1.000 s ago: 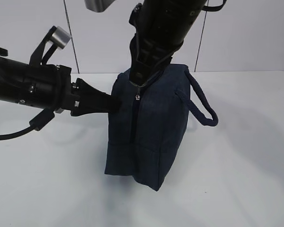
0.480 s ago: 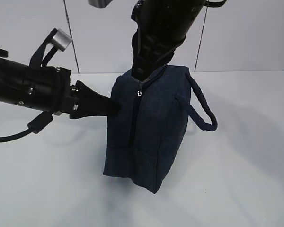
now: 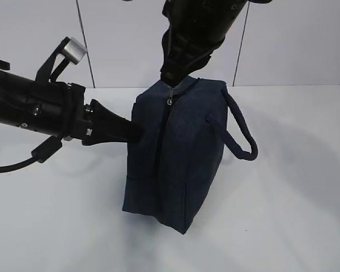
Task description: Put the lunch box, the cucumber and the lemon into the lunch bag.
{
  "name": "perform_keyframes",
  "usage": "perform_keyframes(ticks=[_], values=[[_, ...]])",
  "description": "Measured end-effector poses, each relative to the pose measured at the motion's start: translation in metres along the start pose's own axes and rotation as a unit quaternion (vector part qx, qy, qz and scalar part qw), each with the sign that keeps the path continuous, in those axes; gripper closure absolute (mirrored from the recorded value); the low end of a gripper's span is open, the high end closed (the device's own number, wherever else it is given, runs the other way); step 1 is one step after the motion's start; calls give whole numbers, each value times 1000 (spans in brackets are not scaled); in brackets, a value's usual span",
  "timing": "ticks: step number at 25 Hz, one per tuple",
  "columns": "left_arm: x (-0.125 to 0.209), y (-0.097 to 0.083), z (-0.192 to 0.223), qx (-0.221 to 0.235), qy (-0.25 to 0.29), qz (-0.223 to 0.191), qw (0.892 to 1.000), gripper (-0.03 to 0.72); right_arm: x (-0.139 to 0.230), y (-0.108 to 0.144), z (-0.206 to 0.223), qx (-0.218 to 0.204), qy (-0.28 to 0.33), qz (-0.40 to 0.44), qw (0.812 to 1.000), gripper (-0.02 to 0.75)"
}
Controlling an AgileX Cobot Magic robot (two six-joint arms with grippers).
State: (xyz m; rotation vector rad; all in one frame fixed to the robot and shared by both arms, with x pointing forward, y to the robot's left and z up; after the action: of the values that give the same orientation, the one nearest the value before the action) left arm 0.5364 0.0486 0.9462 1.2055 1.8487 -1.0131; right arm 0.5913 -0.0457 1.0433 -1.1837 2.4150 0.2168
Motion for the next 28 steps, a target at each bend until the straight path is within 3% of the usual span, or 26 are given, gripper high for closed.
perform_keyframes(ticks=[19,28], values=[[8,-9,0,25,21,15,999,692,4,-70,35,28,-19,65,997,730],[14,-12,-1,33,36,16,999,692,7,-99,52,1,-49,103,993,730]])
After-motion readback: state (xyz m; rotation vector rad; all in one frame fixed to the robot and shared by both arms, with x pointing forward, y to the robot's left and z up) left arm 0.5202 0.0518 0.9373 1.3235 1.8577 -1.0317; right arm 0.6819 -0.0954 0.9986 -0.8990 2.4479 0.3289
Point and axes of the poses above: a point on each arm's last joint axis where the gripper is mounted, z pointing out along that axis toward the gripper, y along the wrist's bending axis when the last joint is at zero, x = y × z, the point moved 10 cm from there along z, pointing out along that axis toward the gripper, and after that the axes turned 15 degrees about z, right-handed, at the moved point
